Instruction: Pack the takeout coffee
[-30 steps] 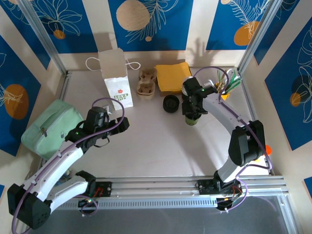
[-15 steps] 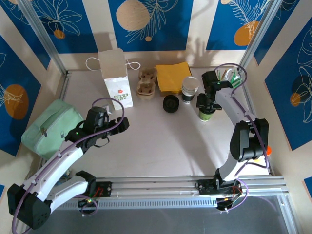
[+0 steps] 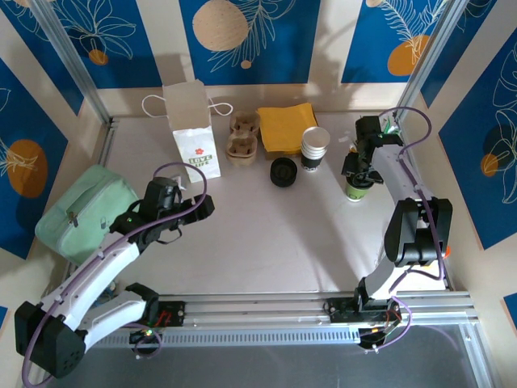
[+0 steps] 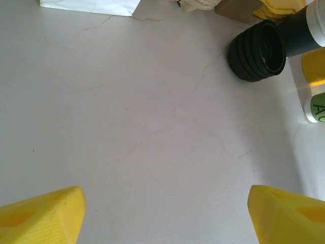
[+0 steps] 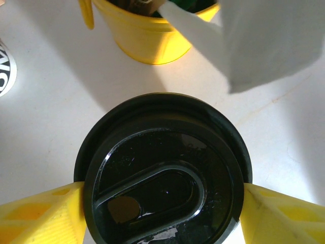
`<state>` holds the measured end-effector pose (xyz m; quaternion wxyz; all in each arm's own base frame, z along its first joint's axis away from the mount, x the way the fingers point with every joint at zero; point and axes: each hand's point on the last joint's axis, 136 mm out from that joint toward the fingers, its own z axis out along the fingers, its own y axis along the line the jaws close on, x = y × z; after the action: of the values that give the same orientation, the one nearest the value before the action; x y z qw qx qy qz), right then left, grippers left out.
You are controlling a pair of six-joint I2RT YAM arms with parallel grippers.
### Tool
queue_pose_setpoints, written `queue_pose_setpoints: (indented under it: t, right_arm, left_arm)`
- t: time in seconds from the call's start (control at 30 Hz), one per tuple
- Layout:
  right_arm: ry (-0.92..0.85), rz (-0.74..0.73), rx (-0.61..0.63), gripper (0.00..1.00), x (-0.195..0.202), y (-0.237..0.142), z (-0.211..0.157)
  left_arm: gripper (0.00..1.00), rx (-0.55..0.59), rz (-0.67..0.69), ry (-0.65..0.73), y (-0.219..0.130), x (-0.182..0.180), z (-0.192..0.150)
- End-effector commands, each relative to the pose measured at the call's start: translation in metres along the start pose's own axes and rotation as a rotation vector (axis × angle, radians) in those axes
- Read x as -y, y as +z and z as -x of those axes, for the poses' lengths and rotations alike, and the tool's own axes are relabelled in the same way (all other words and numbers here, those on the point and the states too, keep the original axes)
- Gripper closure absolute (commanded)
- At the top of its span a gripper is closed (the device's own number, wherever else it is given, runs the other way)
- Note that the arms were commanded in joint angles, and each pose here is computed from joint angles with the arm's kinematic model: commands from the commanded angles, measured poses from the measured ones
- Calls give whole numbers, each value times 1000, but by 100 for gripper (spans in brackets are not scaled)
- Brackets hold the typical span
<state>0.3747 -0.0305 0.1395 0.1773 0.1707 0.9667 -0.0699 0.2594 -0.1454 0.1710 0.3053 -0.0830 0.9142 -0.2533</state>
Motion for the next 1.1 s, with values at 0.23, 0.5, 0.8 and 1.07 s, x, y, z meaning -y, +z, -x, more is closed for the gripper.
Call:
queue_pose_setpoints:
  t: [0.23, 0.5, 0.8, 1.07]
  right_arm:
    - [81, 31, -58, 26, 10, 9, -6]
    - [81, 27, -68, 23, 10, 10, -7]
    - [83, 38, -56, 17, 10, 0, -5]
    - [98, 49, -31, 13, 12, -14, -3]
  left_arm:
    - [17, 4, -15, 0, 1, -1, 2]
    - [17, 6, -17, 1, 0, 0, 2]
    - [17, 7, -18, -3, -2, -1, 2]
    - [17, 8, -21, -4, -3, 1, 3]
